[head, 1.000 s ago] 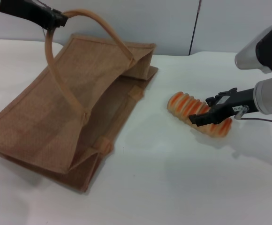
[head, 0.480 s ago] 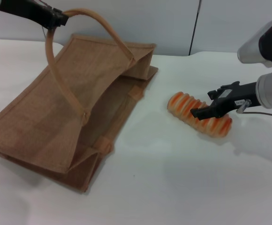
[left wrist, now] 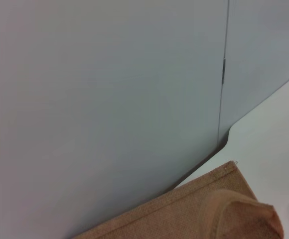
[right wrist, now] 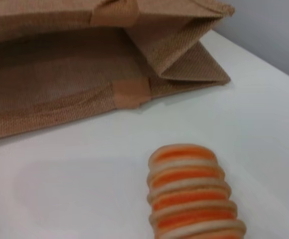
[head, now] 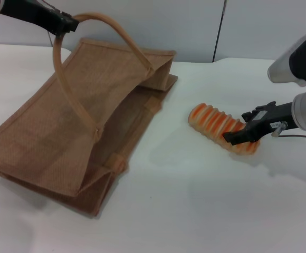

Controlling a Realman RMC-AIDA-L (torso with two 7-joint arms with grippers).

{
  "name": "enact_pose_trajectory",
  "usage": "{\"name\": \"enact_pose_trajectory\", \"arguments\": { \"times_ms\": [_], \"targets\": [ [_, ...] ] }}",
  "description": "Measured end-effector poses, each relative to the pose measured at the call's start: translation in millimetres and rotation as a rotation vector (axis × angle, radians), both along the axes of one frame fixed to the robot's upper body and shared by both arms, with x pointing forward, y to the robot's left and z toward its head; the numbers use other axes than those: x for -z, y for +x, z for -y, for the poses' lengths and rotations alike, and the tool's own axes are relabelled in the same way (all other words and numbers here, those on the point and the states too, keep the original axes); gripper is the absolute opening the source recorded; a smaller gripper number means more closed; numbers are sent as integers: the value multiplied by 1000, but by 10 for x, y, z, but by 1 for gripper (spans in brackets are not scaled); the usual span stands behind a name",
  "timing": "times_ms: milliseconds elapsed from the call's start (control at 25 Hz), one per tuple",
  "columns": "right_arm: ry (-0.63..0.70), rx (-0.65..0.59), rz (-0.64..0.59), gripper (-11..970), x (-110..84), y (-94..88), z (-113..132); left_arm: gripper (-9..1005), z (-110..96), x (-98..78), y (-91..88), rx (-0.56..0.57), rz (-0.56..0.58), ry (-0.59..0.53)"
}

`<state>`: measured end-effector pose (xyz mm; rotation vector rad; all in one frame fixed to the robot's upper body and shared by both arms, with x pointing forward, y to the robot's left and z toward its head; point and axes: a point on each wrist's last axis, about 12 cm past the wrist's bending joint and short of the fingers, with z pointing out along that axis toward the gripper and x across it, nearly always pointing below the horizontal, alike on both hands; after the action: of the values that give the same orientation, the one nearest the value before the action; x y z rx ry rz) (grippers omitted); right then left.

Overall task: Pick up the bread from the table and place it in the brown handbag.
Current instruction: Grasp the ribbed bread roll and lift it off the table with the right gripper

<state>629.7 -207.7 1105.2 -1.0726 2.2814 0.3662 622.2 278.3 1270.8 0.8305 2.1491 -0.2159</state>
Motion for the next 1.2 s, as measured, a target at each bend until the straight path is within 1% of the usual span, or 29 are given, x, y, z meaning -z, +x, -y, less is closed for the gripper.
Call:
{"name": "enact_pose_trajectory", "arguments": {
  "times_ms": [760, 1040, 1200],
  "targets": [
    [-9, -15, -31, 828, 64, -9, -70, 116, 10, 4, 4, 4, -1, 2],
    [-13, -12, -36, 824, 86, 3, -83, 116, 45, -31, 22, 11, 6, 0],
    [-13, -4, -32, 795, 87, 10, -78, 116, 48, -34, 23, 11, 6, -1]
  ]
}}
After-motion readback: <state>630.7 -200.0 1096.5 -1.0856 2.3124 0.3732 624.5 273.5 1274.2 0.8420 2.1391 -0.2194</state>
